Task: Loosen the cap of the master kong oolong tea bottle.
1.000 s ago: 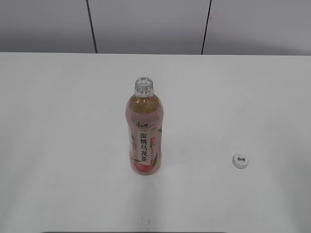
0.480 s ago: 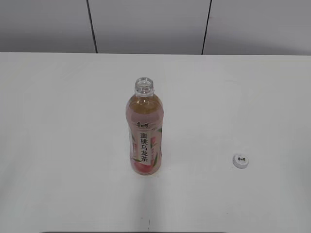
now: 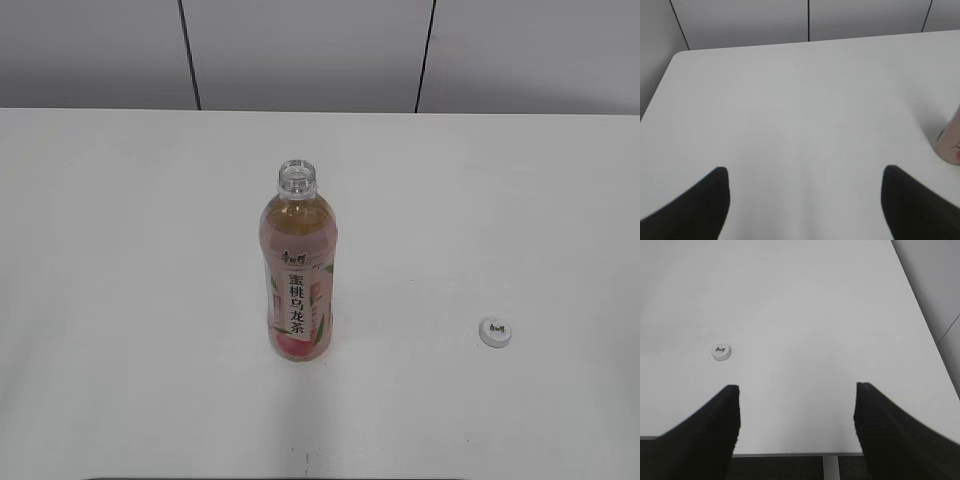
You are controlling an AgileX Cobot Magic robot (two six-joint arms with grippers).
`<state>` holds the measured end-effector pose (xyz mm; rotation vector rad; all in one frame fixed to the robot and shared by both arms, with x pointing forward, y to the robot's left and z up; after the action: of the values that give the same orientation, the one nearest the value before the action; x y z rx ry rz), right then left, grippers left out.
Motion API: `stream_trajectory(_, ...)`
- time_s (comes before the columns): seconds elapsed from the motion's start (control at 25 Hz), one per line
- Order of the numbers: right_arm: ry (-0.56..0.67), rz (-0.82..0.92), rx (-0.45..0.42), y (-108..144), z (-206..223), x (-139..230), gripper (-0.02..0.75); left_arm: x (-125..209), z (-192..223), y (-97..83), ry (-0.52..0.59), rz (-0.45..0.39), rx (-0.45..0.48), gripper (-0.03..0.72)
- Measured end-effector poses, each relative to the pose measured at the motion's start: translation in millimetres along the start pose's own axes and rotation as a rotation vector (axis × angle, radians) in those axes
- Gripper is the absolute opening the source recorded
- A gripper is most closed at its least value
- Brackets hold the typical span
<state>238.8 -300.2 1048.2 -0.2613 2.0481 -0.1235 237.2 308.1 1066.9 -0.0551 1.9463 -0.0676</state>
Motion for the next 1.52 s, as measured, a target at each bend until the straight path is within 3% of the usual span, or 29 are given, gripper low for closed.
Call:
stream_trajectory(1.2, 0.0, 0.0, 0.0, 0.0, 0.0, 0.0, 0.536, 0.6, 0.0, -4.3, 0.006, -0.027, 0.04, 0.552)
stream_trajectory(1.52, 0.0, 0.0, 0.0, 0.0, 0.0, 0.0, 0.536, 0.8, -0.5, -4.8, -0.008, -0.084, -0.098, 0.552)
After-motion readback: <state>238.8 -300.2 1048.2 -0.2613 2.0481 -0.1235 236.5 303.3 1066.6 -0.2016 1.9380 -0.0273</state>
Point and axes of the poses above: a point on each arm's last joint axis where the gripper is mounted, z pointing out along that axis toward the gripper, y along the wrist's bending axis when the last joint is at zero, x = y × z, the point moved 1 cm from there along z, pointing out along that axis toward the gripper, and after that the axes turned 7 degrees about -z, right-handed, at the moved point
